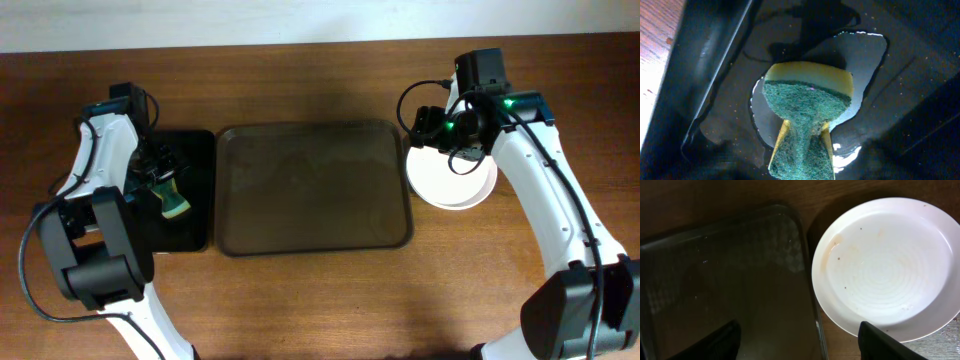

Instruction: Clean dirty plates on tray and stack at the side

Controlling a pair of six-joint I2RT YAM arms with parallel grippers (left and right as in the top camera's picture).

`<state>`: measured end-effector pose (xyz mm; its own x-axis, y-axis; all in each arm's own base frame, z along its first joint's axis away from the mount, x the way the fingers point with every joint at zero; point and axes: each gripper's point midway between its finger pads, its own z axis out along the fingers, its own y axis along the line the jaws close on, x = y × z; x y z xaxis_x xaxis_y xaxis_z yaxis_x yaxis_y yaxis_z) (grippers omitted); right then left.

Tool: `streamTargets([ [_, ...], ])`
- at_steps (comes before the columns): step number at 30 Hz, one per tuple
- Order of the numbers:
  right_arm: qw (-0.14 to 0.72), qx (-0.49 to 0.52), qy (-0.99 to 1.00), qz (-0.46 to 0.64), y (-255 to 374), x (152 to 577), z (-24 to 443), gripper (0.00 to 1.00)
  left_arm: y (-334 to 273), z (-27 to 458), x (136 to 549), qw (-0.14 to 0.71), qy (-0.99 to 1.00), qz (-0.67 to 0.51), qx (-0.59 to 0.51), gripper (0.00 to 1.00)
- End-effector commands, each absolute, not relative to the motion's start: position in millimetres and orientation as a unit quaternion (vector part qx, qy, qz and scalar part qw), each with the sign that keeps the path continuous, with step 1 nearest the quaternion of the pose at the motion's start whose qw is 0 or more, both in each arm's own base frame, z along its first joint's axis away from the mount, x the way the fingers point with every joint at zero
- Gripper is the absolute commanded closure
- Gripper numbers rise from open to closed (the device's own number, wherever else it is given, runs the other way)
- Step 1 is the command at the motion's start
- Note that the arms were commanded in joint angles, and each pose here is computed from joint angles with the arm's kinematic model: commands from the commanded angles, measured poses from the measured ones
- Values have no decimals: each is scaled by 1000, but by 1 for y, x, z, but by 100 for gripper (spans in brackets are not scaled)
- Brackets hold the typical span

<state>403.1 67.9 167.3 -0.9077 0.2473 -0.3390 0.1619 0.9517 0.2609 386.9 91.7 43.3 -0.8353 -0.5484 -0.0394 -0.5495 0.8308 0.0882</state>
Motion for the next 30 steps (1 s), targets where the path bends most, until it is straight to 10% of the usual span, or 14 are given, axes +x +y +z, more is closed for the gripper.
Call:
streamTargets([
  [1,200,99,969,110,68,404,176,25,77,61,398,29,962,-2,-271,1],
  [12,213,66,969,102,66,407,180,24,41,253,409,290,931,-38,-217,1],
  [25,326,3,938,118,71,399,292,27,41,261,406,299,928,-39,-217,1],
  [28,367,10,921,131,68,368,342,2,41,261,406,299,928,-39,-217,1],
  [30,392,7,910,133,66,347,365,2,41,261,406,299,928,-39,-217,1],
])
